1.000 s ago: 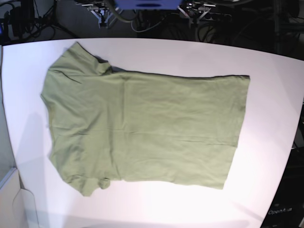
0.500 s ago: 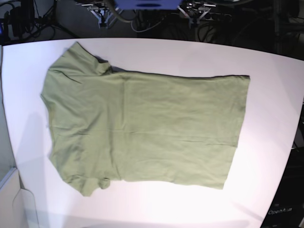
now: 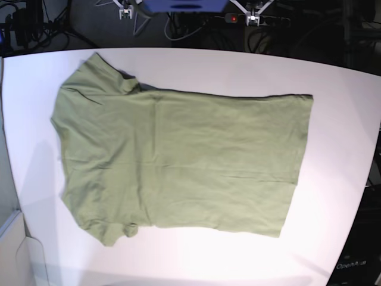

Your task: Fold the T-shirt properly

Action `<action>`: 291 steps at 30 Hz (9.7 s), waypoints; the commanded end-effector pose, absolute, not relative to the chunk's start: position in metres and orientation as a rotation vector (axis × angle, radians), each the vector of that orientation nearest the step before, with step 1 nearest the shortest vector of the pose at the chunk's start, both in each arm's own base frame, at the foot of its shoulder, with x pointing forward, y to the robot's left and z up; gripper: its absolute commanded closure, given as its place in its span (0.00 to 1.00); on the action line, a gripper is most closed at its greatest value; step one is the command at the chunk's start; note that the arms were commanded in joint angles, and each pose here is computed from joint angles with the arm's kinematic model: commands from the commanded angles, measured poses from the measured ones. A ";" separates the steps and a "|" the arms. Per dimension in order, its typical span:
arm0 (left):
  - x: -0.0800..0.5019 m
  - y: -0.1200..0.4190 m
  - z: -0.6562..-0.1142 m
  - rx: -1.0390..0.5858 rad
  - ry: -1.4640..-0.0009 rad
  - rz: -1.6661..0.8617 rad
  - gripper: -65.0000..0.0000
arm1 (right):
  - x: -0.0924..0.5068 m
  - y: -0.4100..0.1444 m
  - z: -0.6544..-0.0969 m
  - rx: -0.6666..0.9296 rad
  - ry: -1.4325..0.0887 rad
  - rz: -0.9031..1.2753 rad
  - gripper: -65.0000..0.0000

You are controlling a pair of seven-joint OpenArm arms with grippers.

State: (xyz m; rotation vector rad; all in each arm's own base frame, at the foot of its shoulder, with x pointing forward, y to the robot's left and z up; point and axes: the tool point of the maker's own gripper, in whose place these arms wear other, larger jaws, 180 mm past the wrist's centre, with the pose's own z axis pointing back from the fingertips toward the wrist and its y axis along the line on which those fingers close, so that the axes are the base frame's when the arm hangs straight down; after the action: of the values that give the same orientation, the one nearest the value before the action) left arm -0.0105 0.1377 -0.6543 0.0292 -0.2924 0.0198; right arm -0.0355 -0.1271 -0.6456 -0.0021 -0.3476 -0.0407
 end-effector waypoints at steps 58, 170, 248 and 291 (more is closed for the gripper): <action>-0.058 0.204 -0.471 0.054 -1.179 0.223 0.98 | -0.072 -0.169 -0.450 -0.082 -1.170 0.120 1.00; 0.212 0.309 -0.373 0.198 -0.808 -0.016 0.85 | 0.147 -0.185 -0.435 0.119 -0.928 -0.331 0.98; 0.225 0.242 -0.438 -0.064 -0.641 -0.072 0.97 | 0.176 -0.194 -0.392 0.114 -1.047 -0.223 0.98; 0.374 0.264 -0.357 -0.054 -0.771 -0.010 0.97 | 0.374 -0.220 -0.331 0.115 -1.146 -0.123 0.98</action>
State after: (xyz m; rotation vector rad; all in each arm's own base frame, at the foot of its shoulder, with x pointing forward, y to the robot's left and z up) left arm 0.3609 0.2589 -0.3764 -0.0670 -0.7075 -0.0065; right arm 0.3657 -0.2149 -0.3490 0.1201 -1.0871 -0.1339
